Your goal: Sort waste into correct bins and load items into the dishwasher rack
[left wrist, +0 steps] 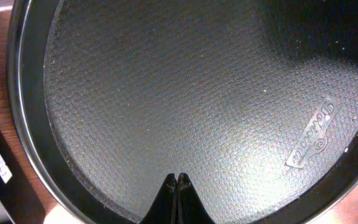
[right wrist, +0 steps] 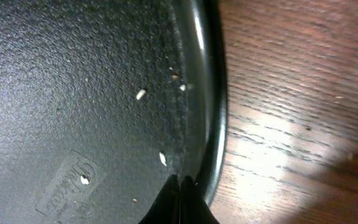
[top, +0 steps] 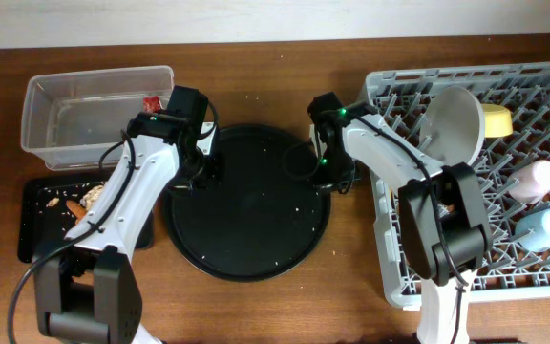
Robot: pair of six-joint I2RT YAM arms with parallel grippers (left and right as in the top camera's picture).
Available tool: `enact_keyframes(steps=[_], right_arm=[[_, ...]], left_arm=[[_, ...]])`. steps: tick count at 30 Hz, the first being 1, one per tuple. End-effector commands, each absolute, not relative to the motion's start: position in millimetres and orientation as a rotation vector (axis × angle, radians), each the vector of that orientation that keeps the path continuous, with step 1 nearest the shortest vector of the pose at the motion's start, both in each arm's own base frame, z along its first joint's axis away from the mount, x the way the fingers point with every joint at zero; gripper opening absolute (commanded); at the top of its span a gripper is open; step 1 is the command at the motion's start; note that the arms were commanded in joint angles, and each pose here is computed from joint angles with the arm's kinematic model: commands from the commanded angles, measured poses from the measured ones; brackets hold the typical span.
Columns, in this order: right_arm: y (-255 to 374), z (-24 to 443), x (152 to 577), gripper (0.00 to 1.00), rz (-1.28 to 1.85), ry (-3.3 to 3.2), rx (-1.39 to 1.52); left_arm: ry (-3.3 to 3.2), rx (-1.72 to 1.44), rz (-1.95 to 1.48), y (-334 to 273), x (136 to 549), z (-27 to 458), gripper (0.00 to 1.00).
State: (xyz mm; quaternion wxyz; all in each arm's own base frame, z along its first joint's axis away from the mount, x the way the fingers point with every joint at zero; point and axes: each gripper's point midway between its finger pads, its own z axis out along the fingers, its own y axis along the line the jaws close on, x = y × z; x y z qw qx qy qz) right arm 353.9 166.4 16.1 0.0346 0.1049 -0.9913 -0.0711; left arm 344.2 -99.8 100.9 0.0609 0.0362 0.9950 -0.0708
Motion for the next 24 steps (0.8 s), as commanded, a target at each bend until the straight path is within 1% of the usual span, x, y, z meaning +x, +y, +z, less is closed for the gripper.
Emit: enact_keyframes(steps=[1,3,5,9,14,18,19,20,22,23,24], right_arm=[[157.8,3.2,348.4,0.04,-0.146,-3.028,0.307],[153.3,2.6,351.9,0.04,-0.104,-3.046,0.280],[140.1,1.9,356.5,0.04,0.019,-3.073,0.229],[128.3,2.3,361.2,0.05,0.119,-3.095,0.183],[113.3,2.3,364.0,0.04,0.115,-3.088,0.101],[113.8,3.9,360.3,0.04,0.109,-3.074,0.104],[120.9,10.5,360.0,0.04,0.041,-3.077,0.146],[125.8,19.2,362.5,0.05,-0.003,-3.094,0.174],[129.2,48.6,371.9,0.12,-0.042,-3.162,0.205],[130.8,75.0,379.4,0.26,-0.066,-3.221,0.237],[131.0,113.7,389.6,0.41,-0.104,-3.313,0.262]], left_arm=[[3.029,0.083,-0.199,-95.4,342.4,95.1,0.01],[3.030,0.084,-0.199,-95.5,342.2,95.1,0.01],[3.030,0.084,-0.199,-95.5,342.2,95.1,0.00],[3.030,0.083,-0.199,-95.4,342.2,95.1,0.00],[3.030,0.084,-0.199,-95.5,342.3,95.1,0.01],[3.030,0.083,-0.199,-95.4,342.3,95.1,0.02],[3.028,0.084,-0.198,-95.4,342.8,95.2,0.05],[3.023,0.084,-0.200,-95.7,343.9,95.6,0.11],[3.000,0.086,-0.204,-96.9,349.8,100.6,0.24],[2.975,0.087,-0.198,-97.0,356.6,107.6,0.35],[2.924,0.083,-0.146,-92.5,369.8,120.9,0.51]])
